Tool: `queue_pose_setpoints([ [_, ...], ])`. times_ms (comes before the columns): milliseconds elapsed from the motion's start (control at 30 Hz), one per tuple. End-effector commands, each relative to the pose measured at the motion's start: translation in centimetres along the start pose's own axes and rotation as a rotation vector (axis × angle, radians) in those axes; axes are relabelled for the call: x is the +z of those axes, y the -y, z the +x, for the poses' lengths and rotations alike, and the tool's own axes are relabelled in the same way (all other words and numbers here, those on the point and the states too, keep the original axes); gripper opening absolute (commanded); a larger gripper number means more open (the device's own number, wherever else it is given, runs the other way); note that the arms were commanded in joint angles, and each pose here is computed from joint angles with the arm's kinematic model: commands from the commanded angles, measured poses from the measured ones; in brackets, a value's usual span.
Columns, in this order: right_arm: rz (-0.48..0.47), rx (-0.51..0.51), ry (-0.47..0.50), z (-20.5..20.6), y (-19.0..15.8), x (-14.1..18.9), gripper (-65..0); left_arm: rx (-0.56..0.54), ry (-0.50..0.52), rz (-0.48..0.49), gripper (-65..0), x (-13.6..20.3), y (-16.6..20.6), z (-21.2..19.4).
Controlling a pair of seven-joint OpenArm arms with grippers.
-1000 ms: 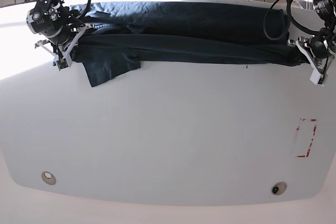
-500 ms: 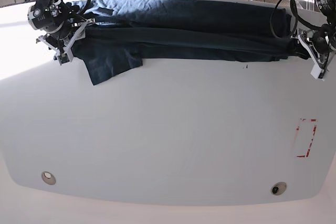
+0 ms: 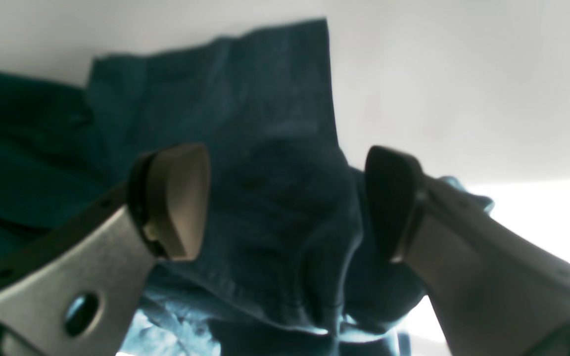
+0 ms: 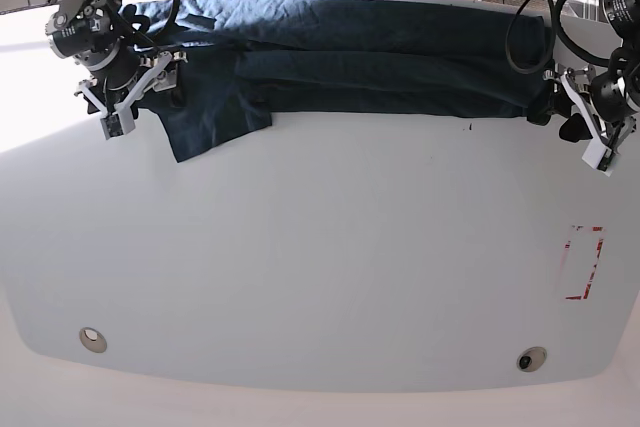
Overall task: Fold the T-shirt properly
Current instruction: 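Release both grippers and move the right gripper to the sleeve flap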
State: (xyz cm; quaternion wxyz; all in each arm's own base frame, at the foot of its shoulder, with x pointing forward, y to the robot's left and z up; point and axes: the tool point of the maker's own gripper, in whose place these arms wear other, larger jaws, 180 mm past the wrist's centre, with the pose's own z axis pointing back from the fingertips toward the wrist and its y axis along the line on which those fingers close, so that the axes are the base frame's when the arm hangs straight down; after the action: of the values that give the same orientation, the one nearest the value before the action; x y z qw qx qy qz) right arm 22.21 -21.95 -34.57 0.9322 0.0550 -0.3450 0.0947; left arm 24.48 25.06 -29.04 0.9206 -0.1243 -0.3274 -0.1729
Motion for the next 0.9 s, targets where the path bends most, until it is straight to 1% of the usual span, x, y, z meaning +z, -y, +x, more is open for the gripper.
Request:
queue_pose_setpoints([
  [0, 0.011, 0.001, 0.069, 1.9, 0.2, 0.4, -18.1, -0.017, 0.062, -0.036, -27.1, 0.6, 0.6, 1.5],
  [67, 0.019, -0.007, 0.064, 1.7, 0.1, 0.2, -20.8, -0.007, 0.066, -0.049, -27.2, 0.4, 0.9, 1.5],
  [133, 0.025, -0.019, 0.052, 1.3, 0.1, -0.1, -27.1, 0.013, 0.054, -0.054, -27.4, -0.1, 1.1, 0.9],
  [167, 0.033, -0.032, 0.035, 0.7, 0.1, -0.4, -32.5, 0.031, 0.045, -0.06, -28.1, -0.6, 1.4, 0.4],
  [200, 0.037, -0.04, 0.027, 0.3, 0.1, -0.5, -36.1, 0.04, 0.036, -0.059, -29.0, -1.0, 1.4, 0.1],
  [233, 0.047, -0.059, 0.004, -0.5, 0.1, -0.9, -44.5, 0.057, 0.01, -0.053, -32.8, -1.5, 1.4, -0.8],
  [267, 0.05, -0.065, -0.005, -0.9, 0.1, -1.0, -47.4, 0.061, -0.004, -0.049, -34.3, -1.7, 1.4, -1.3],
  [333, 0.062, -0.094, -0.048, -2.9, 0.1, -1.3, -58.8, 0.094, -0.077, -0.025, -42.1, -2.2, 1.0, -3.8],
  [367, 0.063, -0.097, -0.052, -3.1, 0.1, -1.4, -59.8, 0.102, -0.087, -0.024, -43.1, -2.3, 1.0, -4.2],
  [400, 0.068, -0.106, -0.06, -3.8, 0.0, -1.4, -60.4, 0.122, -0.117, -0.017, -46.0, -2.5, 0.7, -5.3],
  [467, 0.068, -0.11, -0.067, -4.4, 0.2, -1.3, -58.3, 0.145, -0.144, -0.021, -48.1, -2.9, 0.4, -6.4],
  [567, 0.067, -0.115, -0.081, -5.4, 0.3, -1.0, -54.9, 0.144, -0.184, -0.041, -48.5, -3.4, 0.2, -8.1],
  [700, 0.066, -0.124, -0.102, -6.6, 0.4, -1.0, -54.9, 0.162, -0.241, -0.057, -48.6, -3.6, -0.1, -10.6],
  [867, 0.032, -0.122, -0.125, -7.4, 1.6, -1.8, -54.7, 0.174, -0.277, -0.026, -48.3, -4.0, -0.9, -12.0],
])
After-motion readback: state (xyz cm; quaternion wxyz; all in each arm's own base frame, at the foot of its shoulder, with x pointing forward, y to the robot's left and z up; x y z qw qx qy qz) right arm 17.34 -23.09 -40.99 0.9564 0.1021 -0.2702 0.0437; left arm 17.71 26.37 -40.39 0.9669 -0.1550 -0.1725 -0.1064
